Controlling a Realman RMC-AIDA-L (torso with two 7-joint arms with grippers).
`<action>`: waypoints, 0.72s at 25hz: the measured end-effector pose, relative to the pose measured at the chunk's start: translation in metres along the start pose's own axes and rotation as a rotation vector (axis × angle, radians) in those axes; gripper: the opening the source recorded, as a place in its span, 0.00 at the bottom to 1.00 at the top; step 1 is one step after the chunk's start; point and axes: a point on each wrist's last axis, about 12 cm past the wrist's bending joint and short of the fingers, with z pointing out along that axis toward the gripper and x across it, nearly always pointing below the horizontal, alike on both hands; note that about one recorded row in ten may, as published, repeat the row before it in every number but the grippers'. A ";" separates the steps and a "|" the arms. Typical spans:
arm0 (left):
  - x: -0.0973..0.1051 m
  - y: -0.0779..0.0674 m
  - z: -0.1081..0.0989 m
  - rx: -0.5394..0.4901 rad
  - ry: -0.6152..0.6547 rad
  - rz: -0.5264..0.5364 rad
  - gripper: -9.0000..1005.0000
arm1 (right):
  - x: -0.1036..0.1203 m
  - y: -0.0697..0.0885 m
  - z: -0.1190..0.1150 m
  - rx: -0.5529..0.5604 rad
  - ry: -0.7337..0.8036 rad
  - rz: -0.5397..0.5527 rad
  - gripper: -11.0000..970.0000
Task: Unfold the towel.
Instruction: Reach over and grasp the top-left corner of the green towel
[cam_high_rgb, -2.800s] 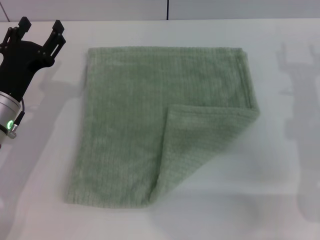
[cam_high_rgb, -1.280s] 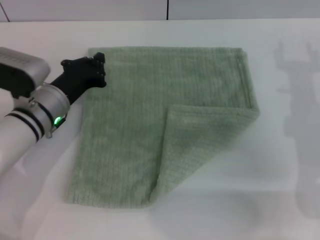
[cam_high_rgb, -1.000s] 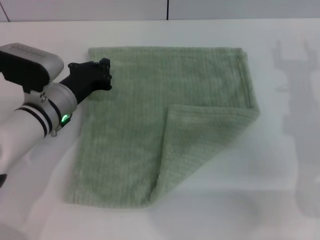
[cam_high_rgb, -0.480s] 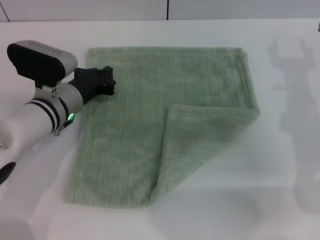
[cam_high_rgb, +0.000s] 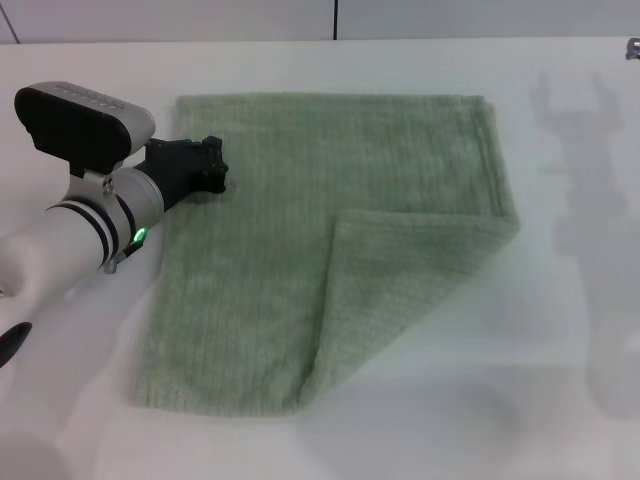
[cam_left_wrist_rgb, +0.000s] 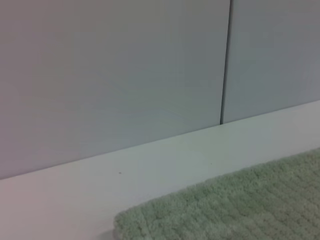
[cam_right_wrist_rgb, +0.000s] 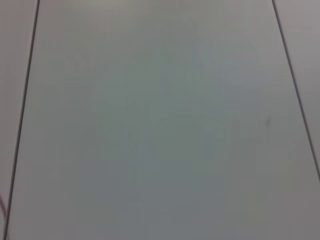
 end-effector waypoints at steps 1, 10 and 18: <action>0.000 0.000 0.000 -0.001 0.001 0.000 0.02 | 0.001 0.001 0.002 -0.003 0.010 0.002 0.74; 0.001 0.001 0.000 -0.004 0.008 0.000 0.03 | 0.005 0.016 0.015 -0.065 0.104 0.039 0.74; 0.003 0.000 -0.001 -0.004 0.008 -0.005 0.03 | -0.011 0.054 0.061 -0.279 0.426 0.138 0.73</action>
